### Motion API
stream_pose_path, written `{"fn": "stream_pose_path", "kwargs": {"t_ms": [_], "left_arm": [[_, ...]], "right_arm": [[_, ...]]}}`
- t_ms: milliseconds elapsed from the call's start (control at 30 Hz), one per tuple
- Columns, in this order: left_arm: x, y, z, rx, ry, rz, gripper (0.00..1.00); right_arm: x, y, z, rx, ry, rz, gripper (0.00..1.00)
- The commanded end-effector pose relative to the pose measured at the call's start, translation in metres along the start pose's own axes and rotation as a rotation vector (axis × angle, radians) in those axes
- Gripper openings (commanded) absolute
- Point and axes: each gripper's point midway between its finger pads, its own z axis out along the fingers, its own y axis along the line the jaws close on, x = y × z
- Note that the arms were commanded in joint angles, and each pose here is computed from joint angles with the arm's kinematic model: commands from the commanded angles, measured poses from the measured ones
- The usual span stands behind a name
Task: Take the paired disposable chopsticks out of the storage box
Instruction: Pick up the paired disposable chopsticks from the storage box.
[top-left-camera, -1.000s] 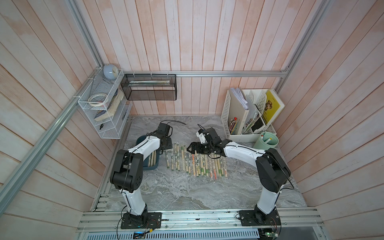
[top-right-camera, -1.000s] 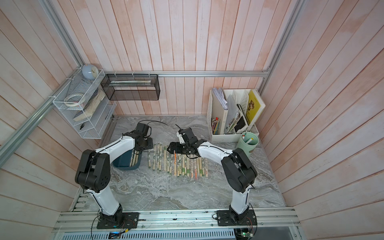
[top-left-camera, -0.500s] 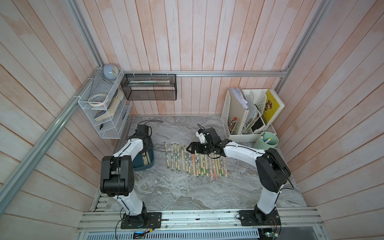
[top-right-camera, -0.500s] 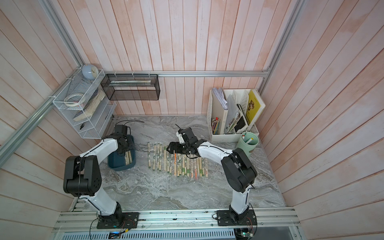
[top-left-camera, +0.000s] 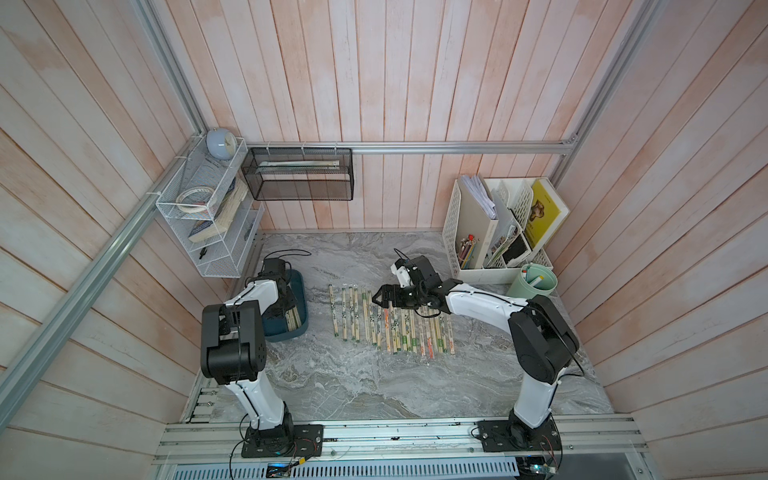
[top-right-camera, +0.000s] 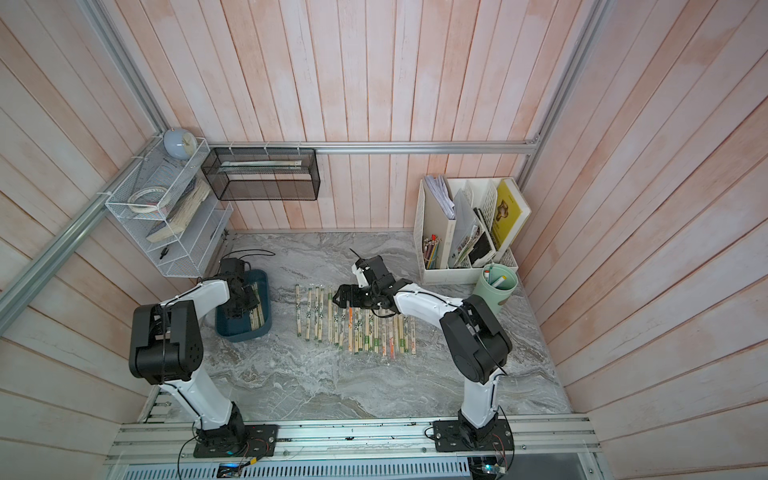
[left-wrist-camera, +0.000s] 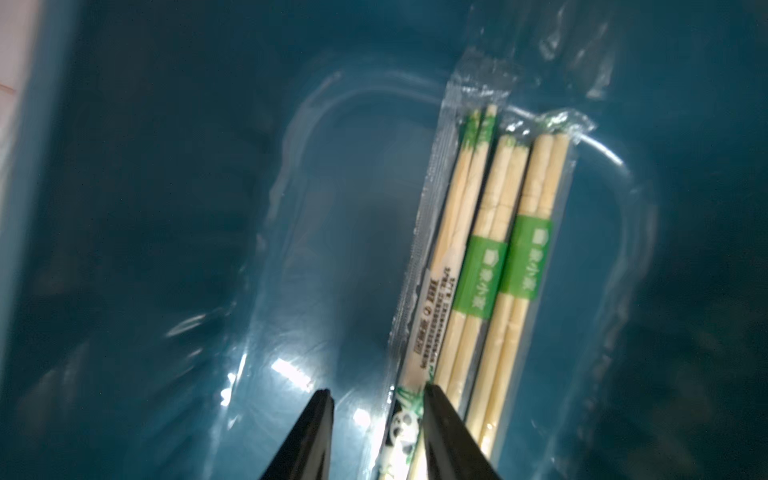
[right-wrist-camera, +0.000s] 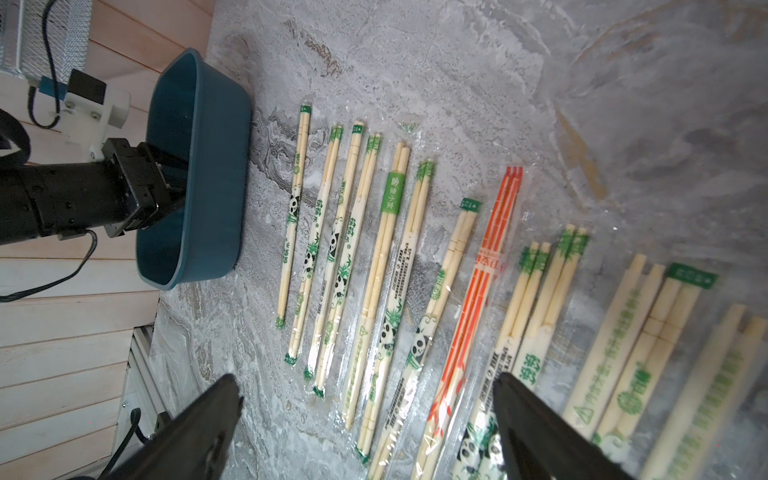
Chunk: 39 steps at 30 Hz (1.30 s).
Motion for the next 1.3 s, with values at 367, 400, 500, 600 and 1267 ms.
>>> {"fn": "stream_pose_path", "kwargs": {"t_ms": [367, 400, 500, 600, 1267], "left_arm": [[0.024, 0.000, 0.036, 0.006, 0.094, 0.003, 0.24], [0.024, -0.002, 0.035, 0.017, 0.093, 0.004, 0.15], [0.021, -0.004, 0.032, 0.026, 0.088, 0.005, 0.00], [0.016, -0.004, 0.022, 0.033, 0.070, 0.007, 0.00], [-0.007, -0.108, -0.095, 0.266, -0.122, 0.199, 0.00]], "right_arm": [[0.003, -0.003, 0.005, 0.004, 0.018, 0.000, 0.97], [0.003, -0.003, 0.005, 0.004, 0.017, -0.002, 0.97], [0.002, -0.004, 0.004, 0.005, 0.016, 0.000, 0.97], [0.003, -0.004, 0.004, 0.005, 0.017, -0.001, 0.97], [0.009, -0.007, 0.004, -0.009, 0.015, 0.003, 0.97]]}}
